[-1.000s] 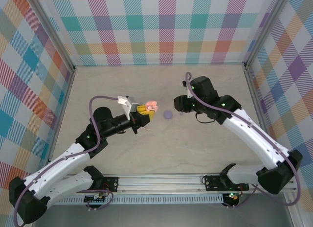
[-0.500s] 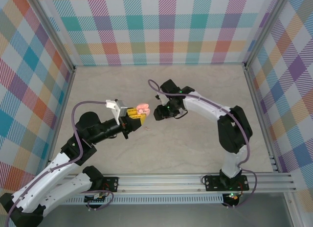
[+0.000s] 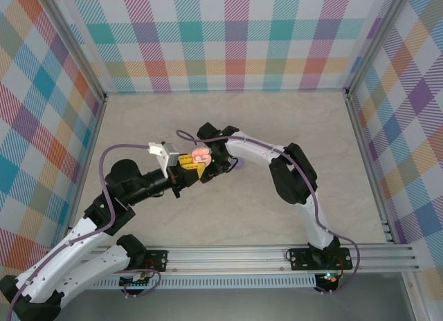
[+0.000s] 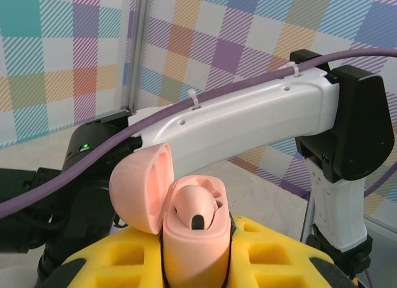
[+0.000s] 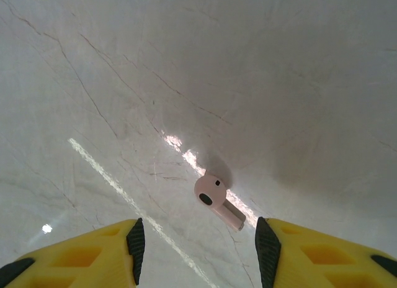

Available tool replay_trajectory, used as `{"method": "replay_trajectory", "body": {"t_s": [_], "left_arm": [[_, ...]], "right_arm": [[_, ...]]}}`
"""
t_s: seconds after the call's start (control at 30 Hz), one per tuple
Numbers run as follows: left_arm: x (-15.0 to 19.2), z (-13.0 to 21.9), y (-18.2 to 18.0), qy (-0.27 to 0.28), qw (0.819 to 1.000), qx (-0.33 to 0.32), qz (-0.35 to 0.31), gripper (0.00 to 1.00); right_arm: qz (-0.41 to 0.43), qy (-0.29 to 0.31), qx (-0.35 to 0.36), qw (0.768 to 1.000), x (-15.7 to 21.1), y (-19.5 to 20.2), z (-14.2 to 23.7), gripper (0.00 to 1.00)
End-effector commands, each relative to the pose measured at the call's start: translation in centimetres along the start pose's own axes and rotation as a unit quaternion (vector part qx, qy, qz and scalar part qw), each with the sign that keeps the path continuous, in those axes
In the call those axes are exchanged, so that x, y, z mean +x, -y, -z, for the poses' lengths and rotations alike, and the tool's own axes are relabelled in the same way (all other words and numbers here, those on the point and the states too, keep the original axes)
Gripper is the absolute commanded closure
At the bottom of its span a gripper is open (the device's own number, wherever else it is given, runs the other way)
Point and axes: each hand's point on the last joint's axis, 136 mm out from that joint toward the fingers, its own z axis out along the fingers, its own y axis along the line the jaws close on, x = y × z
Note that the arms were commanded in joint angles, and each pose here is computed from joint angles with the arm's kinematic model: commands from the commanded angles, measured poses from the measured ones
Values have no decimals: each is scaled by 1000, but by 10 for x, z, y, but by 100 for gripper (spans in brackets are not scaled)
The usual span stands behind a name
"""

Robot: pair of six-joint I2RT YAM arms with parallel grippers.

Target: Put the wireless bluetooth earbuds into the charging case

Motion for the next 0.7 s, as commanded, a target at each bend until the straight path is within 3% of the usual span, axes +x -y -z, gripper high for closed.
{"method": "replay_trajectory", "body": {"t_s": [0.0, 0.4, 0.67], "left_arm": [[-14, 4, 10, 19, 1000, 15, -6, 84], [-12, 1, 10, 15, 1000, 16, -4, 84], [-12, 2, 10, 14, 1000, 17, -5, 84]], "right_arm": [[22, -25, 24, 999, 5, 0, -1, 48], [23, -52, 88, 994, 3, 10, -23, 48], [-18, -40, 153, 987, -2, 33, -18, 54]]}}
